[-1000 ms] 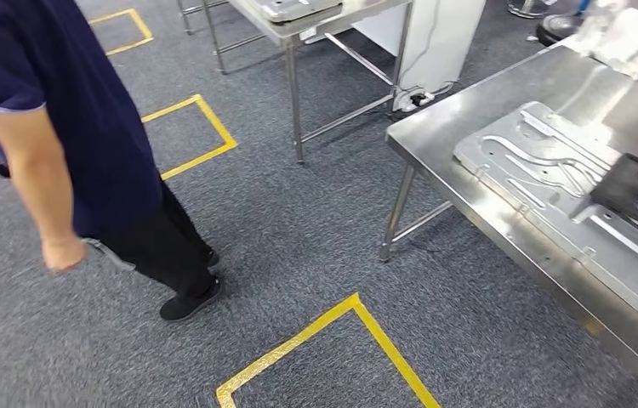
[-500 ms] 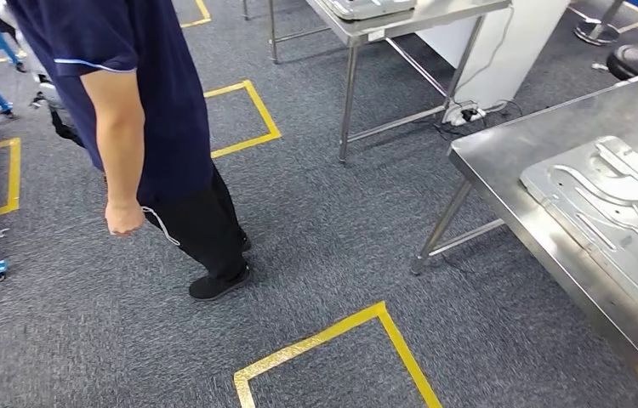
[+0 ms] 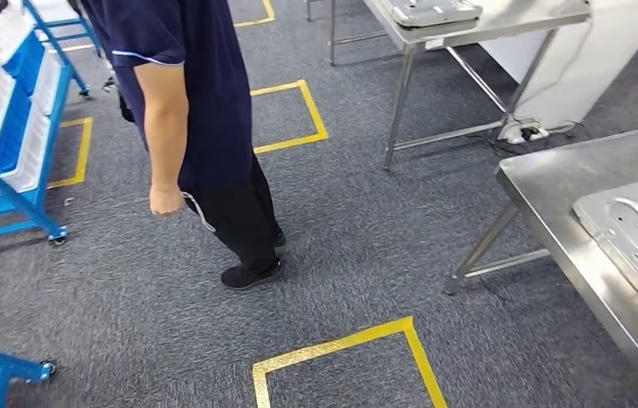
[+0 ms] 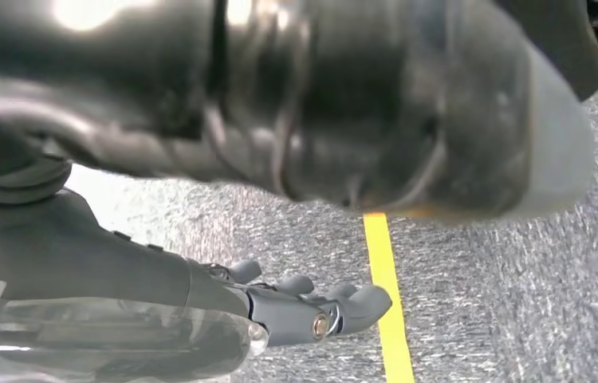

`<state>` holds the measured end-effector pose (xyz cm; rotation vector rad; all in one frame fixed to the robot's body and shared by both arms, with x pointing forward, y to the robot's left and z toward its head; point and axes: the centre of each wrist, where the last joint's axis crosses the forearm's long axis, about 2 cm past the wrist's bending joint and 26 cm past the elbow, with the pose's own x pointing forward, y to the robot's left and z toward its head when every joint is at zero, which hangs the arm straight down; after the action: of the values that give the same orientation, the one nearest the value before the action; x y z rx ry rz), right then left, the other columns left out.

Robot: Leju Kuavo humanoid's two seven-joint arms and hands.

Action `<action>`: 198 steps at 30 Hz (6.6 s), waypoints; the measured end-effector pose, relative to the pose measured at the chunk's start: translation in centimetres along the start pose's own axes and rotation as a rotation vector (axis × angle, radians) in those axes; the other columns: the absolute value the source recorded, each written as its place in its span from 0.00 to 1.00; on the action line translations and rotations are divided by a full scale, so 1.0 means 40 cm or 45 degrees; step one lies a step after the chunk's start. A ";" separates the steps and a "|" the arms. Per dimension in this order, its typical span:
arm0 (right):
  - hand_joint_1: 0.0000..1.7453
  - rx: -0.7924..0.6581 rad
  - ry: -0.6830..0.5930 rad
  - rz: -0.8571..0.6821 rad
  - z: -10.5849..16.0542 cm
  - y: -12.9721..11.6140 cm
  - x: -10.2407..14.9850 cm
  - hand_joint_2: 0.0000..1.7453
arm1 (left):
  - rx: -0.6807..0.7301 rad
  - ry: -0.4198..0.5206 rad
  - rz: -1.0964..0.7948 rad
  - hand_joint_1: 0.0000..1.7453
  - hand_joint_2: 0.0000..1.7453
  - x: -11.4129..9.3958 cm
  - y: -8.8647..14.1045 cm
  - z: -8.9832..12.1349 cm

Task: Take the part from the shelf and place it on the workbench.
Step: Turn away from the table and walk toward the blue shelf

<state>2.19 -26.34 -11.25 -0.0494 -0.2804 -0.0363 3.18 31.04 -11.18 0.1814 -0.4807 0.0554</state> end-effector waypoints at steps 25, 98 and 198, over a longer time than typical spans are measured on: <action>0.00 -0.025 0.022 0.046 -0.001 -0.008 0.004 0.00 | 0.002 0.056 0.042 0.00 0.00 -0.007 -0.004 0.003; 0.00 0.053 0.037 0.056 0.002 0.027 0.005 0.00 | 0.007 0.082 0.021 0.00 0.00 -0.022 0.011 0.007; 0.00 0.035 0.059 -0.013 0.003 0.020 -0.004 0.00 | -0.030 0.088 -0.012 0.00 0.00 -0.029 -0.023 0.016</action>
<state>2.03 -25.51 -11.23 -0.0196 -0.2346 -0.0437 1.93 30.00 -11.30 0.1579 -0.4117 0.0464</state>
